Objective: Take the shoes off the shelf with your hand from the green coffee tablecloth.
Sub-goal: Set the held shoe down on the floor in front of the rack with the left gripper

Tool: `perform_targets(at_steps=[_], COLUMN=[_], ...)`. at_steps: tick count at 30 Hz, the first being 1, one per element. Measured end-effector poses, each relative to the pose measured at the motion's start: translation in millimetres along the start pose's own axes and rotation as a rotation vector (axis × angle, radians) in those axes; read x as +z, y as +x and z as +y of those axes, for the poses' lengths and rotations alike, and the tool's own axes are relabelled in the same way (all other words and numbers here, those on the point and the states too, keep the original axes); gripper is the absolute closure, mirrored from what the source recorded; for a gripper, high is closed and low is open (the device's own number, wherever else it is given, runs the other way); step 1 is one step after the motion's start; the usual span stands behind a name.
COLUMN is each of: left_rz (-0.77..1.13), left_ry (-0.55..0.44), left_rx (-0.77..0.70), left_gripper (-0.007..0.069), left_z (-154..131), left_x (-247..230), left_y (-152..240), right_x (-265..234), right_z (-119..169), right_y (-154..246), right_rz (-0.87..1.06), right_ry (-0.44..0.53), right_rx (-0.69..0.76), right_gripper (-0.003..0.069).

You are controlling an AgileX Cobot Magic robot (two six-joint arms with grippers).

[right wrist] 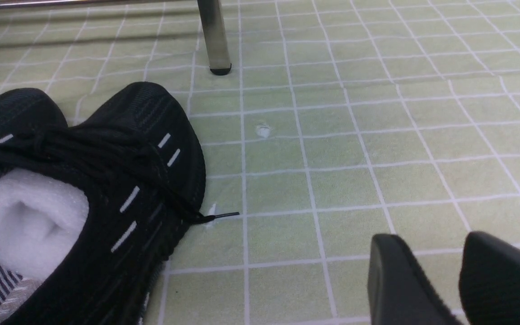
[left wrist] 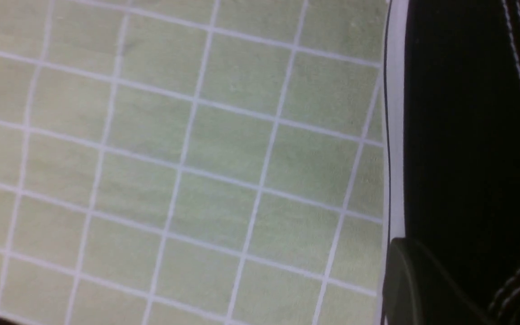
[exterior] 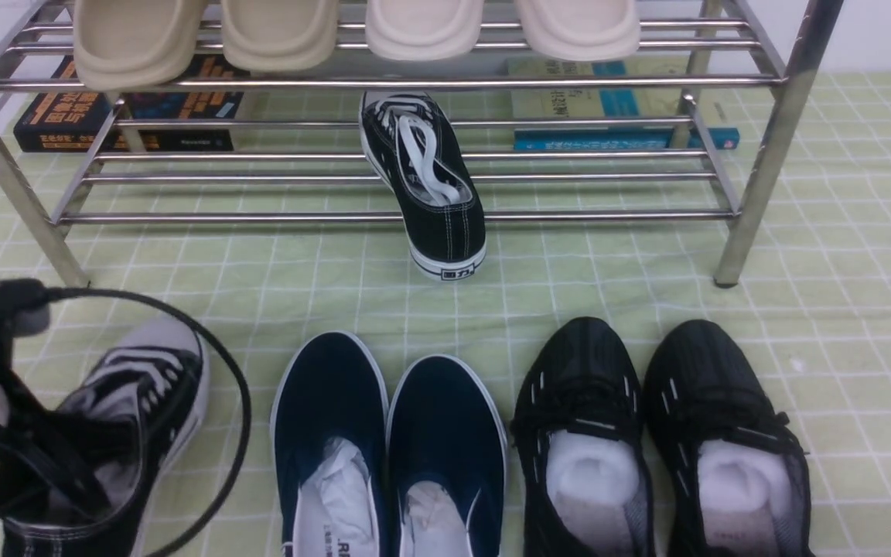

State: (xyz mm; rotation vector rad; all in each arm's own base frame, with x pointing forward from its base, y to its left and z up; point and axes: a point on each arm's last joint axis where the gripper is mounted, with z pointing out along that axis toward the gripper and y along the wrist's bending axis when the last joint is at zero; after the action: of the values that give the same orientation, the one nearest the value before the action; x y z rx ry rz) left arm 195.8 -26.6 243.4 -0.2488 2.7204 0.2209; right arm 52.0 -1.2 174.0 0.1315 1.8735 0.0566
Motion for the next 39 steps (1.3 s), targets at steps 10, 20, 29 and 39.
perform_targets(at_steps=[10,20,29,39], left_rz=[-0.113,-0.052,0.046,0.132], left_ry=[-0.083,-0.096,0.005,0.006], left_rx=[-0.018,-0.097,-0.045,0.023], left_gripper=[0.0605,0.0603,0.0603,0.0599], left_z=[0.1,25.8,35.8,31.3], left_x=[15.8,30.1,44.4,63.9], left_y=[-15.6,-19.6,-15.4,-13.6], right_x=[0.0,0.0,0.0,0.0], right_z=[0.0,0.0,0.0,0.0], right_y=[0.0,0.0,0.0,0.0], right_rz=[0.0,0.0,0.0,0.0], right_ry=[0.0,0.0,0.0,0.0], right_rx=[0.0,0.0,0.0,0.0], right_gripper=[0.0421,0.0421,0.0421,0.0421])
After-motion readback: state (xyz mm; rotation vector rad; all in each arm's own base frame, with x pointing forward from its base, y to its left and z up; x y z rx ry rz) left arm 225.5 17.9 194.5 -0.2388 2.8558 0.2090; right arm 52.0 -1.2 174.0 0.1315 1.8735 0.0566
